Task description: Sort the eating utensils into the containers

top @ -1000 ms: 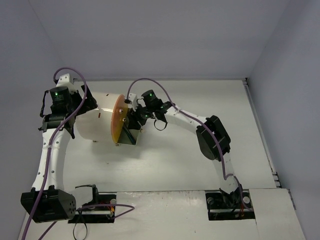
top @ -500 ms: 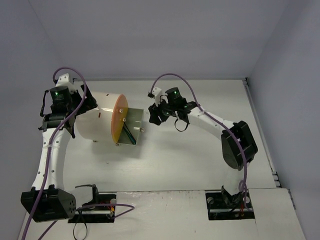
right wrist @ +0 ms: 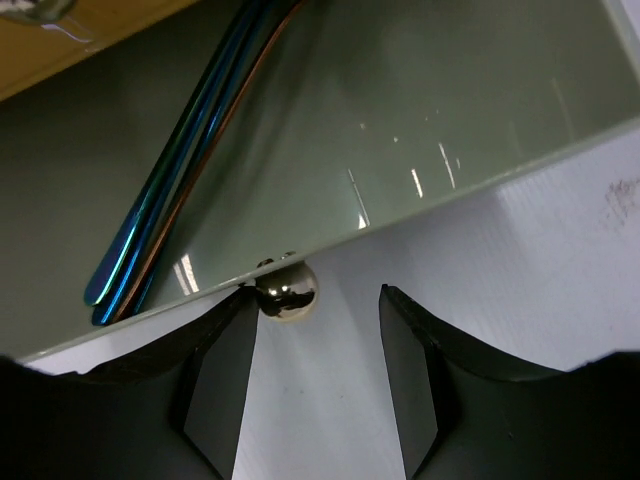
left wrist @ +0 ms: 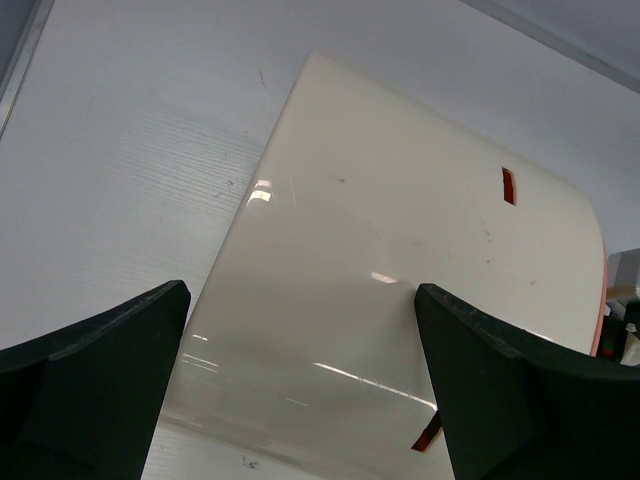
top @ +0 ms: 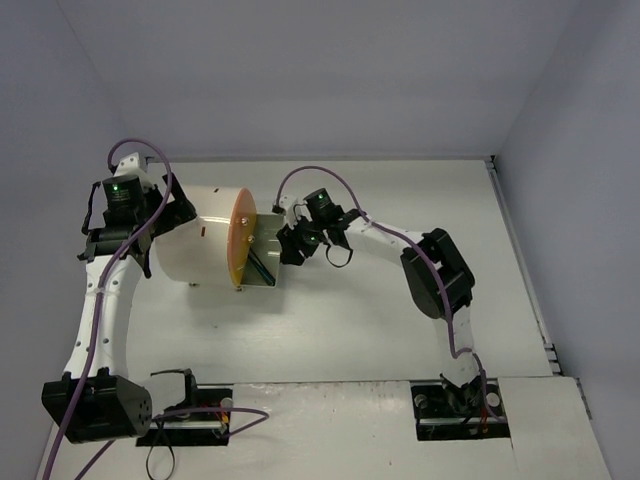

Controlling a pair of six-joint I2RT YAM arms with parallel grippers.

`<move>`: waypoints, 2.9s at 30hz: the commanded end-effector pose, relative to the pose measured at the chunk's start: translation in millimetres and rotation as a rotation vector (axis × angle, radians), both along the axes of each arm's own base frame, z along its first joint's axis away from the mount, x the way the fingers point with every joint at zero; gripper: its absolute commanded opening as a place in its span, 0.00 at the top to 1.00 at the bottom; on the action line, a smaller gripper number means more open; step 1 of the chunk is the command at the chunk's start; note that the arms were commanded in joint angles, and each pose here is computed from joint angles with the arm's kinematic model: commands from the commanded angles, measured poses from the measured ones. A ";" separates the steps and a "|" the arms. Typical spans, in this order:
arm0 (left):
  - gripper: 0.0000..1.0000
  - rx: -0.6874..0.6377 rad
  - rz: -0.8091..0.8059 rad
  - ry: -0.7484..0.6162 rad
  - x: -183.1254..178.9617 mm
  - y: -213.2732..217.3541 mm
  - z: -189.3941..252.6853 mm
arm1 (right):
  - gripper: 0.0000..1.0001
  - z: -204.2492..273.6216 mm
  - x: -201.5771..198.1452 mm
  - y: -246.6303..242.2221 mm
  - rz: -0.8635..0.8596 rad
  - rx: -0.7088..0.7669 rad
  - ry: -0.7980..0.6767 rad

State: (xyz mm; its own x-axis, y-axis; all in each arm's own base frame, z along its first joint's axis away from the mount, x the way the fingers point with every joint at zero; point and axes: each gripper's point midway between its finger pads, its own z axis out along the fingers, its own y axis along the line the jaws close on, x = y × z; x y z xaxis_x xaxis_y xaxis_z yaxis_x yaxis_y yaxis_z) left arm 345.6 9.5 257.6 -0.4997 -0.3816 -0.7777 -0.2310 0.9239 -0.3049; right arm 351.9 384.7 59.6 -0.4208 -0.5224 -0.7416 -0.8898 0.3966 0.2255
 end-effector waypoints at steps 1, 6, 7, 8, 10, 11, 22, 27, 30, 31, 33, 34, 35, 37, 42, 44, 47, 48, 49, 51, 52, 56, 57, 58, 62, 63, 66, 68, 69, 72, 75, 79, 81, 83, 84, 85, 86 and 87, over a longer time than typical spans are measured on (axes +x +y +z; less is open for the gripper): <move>0.07 -0.070 -0.029 0.101 -11.4 -15.8 -21.9 | 0.51 55.2 19.1 49.9 0.063 0.150 -0.115; 0.07 -0.079 -0.030 0.109 -8.4 -17.0 -27.0 | 0.51 69.0 20.0 80.3 0.089 0.198 -0.134; 0.07 -0.080 -0.031 0.111 -7.4 -17.1 -28.2 | 0.51 70.9 20.4 85.7 0.092 0.208 -0.132; 0.07 -0.081 -0.031 0.112 -6.6 -17.0 -29.2 | 0.51 71.5 19.9 90.7 0.097 0.216 -0.130; 0.07 -0.085 -0.033 0.112 -5.3 -17.6 -29.9 | 0.51 71.2 17.6 98.6 0.105 0.226 -0.130; 0.07 -0.085 -0.035 0.110 -4.6 -18.0 -29.9 | 0.51 76.0 18.2 103.9 0.105 0.241 -0.133; 0.07 -0.085 -0.055 0.057 5.1 -20.2 -11.8 | 0.50 92.4 13.5 127.4 0.092 0.351 -0.124; 0.07 -0.074 -0.044 0.019 8.1 -14.5 2.8 | 0.50 106.7 15.4 129.4 0.065 0.396 -0.119; 0.07 -0.062 -0.036 -0.004 9.8 -10.8 12.5 | 0.50 107.9 16.6 122.8 0.043 0.385 -0.129; 0.07 -0.052 -0.028 -0.021 11.3 -7.6 19.7 | 0.50 108.0 17.3 116.2 0.023 0.372 -0.139; 0.07 -0.025 -0.019 -0.051 12.4 -2.8 34.0 | 0.50 114.1 20.1 102.1 -0.014 0.357 -0.163; 0.07 -0.003 -0.014 -0.066 12.8 0.4 42.9 | 0.50 126.4 24.5 93.5 -0.043 0.360 -0.188; 0.07 0.015 -0.011 -0.076 12.6 2.9 49.7 | 0.49 131.5 26.4 83.8 -0.070 0.354 -0.201; 0.07 0.052 -0.011 -0.092 11.0 7.0 61.5 | 0.49 146.3 26.4 60.1 -0.128 0.345 -0.231; 0.07 0.121 0.010 -0.183 0.8 15.4 107.0 | 0.47 186.1 40.7 -16.2 -0.358 0.312 -0.332; 0.07 0.131 -0.006 -0.218 -7.4 12.8 122.2 | 0.45 211.6 35.5 -50.3 -0.437 0.307 -0.372; 0.07 0.148 -0.038 -0.265 -22.2 5.2 141.8 | 0.39 243.3 29.7 -103.2 -0.580 0.271 -0.447; 0.07 0.157 -0.054 -0.279 -29.5 1.2 147.1 | 0.36 256.9 22.5 -123.9 -0.632 0.260 -0.480; 0.07 0.166 -0.073 -0.285 -35.9 -3.4 150.2 | 0.34 263.3 15.7 -140.1 -0.674 0.239 -0.498; 0.07 0.190 -0.125 -0.316 -53.3 -14.6 158.2 | 0.27 287.5 -3.0 -180.2 -0.771 0.220 -0.578; 0.07 0.205 -0.145 -0.330 -65.4 -18.1 161.5 | 0.24 306.8 -14.9 -200.6 -0.832 0.246 -0.618; 0.07 0.280 -0.179 -0.360 -103.6 -20.9 168.7 | 0.11 343.4 -59.1 -266.0 -1.022 0.311 -0.693; 0.07 0.299 -0.179 -0.359 -109.4 -19.0 166.8 | 0.08 348.6 -69.1 -278.3 -1.059 0.332 -0.698; 0.07 0.319 -0.175 -0.356 -114.7 -16.3 163.8 | 0.04 360.7 -83.3 -294.1 -1.097 0.371 -0.722; 0.07 0.364 -0.102 -0.323 -132.0 0.1 141.7 | 0.00 378.9 -116.5 -339.6 -1.232 0.435 -0.771; 0.07 0.362 -0.112 -0.286 -133.4 -1.3 126.8 | 0.00 382.5 -126.6 -354.9 -1.279 0.442 -0.789; 0.07 0.352 -0.103 -0.264 -148.7 0.2 108.9 | 0.00 379.1 -141.2 -381.1 -1.364 0.419 -0.825; 0.07 0.352 -0.097 -0.233 -157.4 2.5 94.8 | 0.00 375.0 -148.6 -393.2 -1.394 0.392 -0.849; 0.07 0.352 -0.093 -0.231 -162.7 3.5 91.6 | 0.00 371.1 -149.9 -394.0 -1.374 0.353 -0.865; 0.07 0.340 -0.107 -0.173 -178.8 2.9 70.4 | 0.00 363.4 -158.5 -397.8 -1.344 0.333 -0.875; 0.07 0.295 -0.134 -0.156 -193.1 -4.4 56.8 | 0.00 356.6 -165.0 -400.2 -1.343 0.360 -0.863; 0.07 0.273 -0.113 -0.129 -207.1 -2.3 46.4 | 0.00 346.5 -164.3 -404.2 -1.376 0.327 -0.841; 0.07 0.269 -0.105 -0.131 -213.7 -1.1 45.7 | 0.00 343.2 -162.3 -403.7 -1.370 0.292 -0.840; 0.07 0.266 -0.104 -0.116 -217.6 -0.8 42.1 | 0.00 343.6 -162.0 -404.3 -1.370 0.279 -0.844; 0.07 0.263 -0.101 -0.109 -219.1 -0.5 40.3 | 0.00 343.4 -162.0 -404.1 -1.367 0.275 -0.845; 0.07 0.262 -0.097 -0.106 -220.6 0.1 39.1 | 0.00 342.9 -161.9 -403.7 -1.361 0.271 -0.848; 0.07 0.262 -0.093 -0.103 -222.0 0.7 37.8 | 0.00 342.1 -161.6 -403.1 -1.356 0.265 -0.849; 0.07 0.261 -0.090 -0.097 -223.4 1.3 36.2 | 0.00 339.9 -160.6 -402.0 -1.351 0.258 -0.848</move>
State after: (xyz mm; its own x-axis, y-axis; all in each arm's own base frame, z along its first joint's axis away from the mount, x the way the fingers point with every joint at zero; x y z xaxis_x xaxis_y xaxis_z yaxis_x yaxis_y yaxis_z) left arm 122.5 9.7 293.3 -0.4365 -0.0903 -0.8952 -0.1007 0.9936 -0.0511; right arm 183.9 -19.2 396.3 0.1075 0.0538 -0.9927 0.1433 0.9873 0.0690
